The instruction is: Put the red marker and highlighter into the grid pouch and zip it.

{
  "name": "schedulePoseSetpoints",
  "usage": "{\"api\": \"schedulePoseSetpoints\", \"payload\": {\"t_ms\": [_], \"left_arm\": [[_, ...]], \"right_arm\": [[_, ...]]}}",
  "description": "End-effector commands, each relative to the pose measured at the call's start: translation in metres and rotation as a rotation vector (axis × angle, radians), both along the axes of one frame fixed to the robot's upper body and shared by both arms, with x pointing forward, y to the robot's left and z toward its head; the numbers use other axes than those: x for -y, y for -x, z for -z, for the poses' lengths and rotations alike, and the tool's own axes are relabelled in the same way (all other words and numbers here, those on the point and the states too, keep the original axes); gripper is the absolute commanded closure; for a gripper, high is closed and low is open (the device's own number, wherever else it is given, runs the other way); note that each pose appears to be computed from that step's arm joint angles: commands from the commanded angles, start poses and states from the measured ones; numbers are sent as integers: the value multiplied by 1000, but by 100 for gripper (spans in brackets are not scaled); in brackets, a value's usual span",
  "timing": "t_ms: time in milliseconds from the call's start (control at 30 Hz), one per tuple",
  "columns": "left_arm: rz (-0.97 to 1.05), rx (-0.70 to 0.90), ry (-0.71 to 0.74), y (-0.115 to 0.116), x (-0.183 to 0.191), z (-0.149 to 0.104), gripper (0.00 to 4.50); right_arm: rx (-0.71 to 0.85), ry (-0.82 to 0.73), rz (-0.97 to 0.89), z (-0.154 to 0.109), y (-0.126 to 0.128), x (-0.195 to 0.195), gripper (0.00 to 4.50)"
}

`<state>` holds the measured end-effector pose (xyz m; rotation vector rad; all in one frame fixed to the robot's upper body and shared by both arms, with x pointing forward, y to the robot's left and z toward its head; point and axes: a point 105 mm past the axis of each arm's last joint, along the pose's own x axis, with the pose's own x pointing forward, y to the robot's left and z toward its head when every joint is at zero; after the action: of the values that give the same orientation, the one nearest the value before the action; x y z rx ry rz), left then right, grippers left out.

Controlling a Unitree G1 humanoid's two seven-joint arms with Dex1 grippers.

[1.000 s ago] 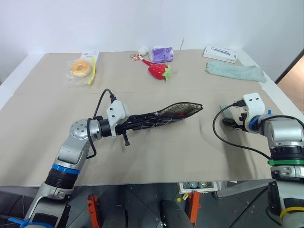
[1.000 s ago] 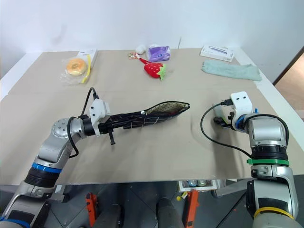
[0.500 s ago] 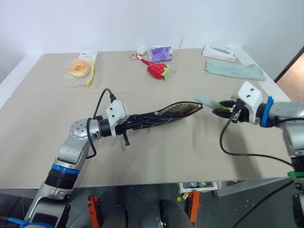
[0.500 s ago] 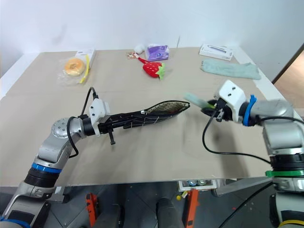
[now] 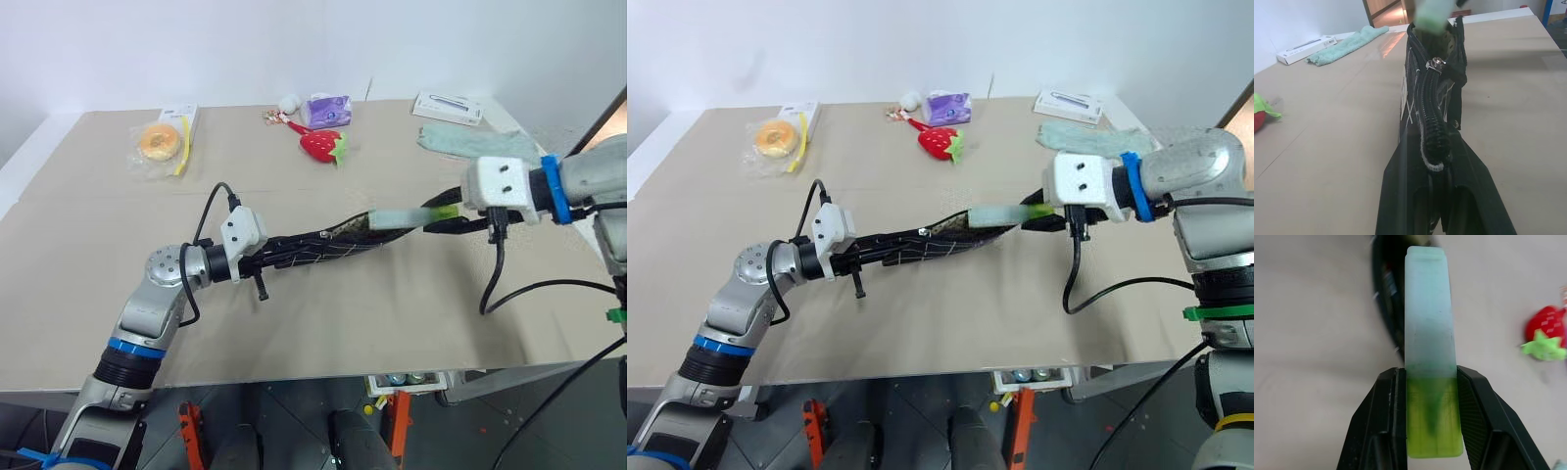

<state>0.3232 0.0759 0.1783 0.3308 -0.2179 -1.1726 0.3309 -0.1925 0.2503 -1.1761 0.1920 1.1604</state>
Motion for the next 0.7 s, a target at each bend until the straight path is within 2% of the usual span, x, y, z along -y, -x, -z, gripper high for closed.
{"api": "schedulePoseSetpoints", "payload": {"t_ms": [33,133,367,700], "left_arm": [[9,48,14,3,1,-12,450],[10,47,15,3,2,-12,450],[18,48,16,2,5,-13,450],[16,47,19,4,5,-13,450]], "right_arm": [[59,66,9,-12,-2,7,346],[67,81,1,-7,-7,3,346],[88,34,-120,-7,-8,-45,346],[78,-7,-172,-1,-9,-69,346]]}}
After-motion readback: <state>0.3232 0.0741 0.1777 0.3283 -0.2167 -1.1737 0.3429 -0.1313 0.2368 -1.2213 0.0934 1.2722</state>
